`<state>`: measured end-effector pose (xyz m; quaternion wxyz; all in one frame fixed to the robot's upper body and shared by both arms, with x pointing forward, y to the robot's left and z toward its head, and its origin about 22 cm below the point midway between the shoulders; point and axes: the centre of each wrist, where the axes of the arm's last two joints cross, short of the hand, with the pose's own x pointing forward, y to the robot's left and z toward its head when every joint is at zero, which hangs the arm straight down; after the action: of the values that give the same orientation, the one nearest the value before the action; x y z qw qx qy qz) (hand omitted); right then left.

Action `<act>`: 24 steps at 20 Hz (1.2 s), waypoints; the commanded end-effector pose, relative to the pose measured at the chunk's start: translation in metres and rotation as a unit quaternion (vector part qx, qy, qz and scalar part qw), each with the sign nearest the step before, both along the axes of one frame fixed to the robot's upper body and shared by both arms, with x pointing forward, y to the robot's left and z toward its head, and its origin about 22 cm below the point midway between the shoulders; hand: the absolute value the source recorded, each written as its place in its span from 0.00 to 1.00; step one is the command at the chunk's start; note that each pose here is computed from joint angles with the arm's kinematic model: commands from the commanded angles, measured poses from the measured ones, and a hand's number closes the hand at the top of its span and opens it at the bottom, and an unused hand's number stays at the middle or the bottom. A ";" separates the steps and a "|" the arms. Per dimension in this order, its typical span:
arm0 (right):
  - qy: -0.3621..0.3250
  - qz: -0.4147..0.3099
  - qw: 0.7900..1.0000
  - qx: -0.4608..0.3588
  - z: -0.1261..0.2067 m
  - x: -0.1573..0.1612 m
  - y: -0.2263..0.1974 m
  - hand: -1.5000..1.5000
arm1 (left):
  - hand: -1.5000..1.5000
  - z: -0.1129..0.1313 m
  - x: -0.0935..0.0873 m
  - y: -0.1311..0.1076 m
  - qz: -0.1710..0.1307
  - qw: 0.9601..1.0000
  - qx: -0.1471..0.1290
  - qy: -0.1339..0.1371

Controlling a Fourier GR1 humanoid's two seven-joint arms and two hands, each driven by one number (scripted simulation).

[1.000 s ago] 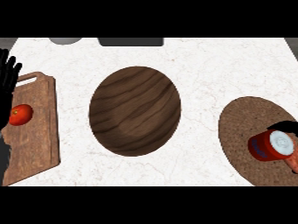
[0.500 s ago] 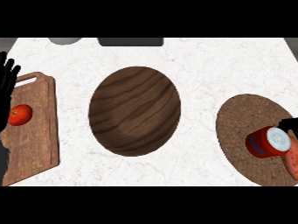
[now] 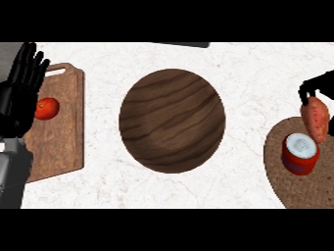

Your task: Pick the sweet potato from the placemat and place it in the bowl

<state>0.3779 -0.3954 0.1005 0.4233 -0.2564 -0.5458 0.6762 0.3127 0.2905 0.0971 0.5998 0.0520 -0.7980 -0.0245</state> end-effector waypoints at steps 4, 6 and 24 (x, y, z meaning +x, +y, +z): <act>-0.089 0.023 0.995 0.030 0.060 0.036 0.003 1.00 | 0.50 0.001 0.005 -0.003 -0.006 1.000 0.003 0.001; -0.098 0.045 0.993 0.046 0.071 0.038 -0.006 1.00 | 0.50 -0.001 0.007 -0.001 0.004 1.000 0.000 0.005; -0.014 0.220 0.923 0.317 0.171 0.089 0.083 1.00 | 0.50 0.000 0.000 0.011 0.029 0.999 0.006 0.014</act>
<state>0.4590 -0.3357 0.2522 0.3288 -0.1476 -0.7657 0.5327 0.3153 0.3012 0.0922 0.6120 0.0736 -0.7873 -0.0090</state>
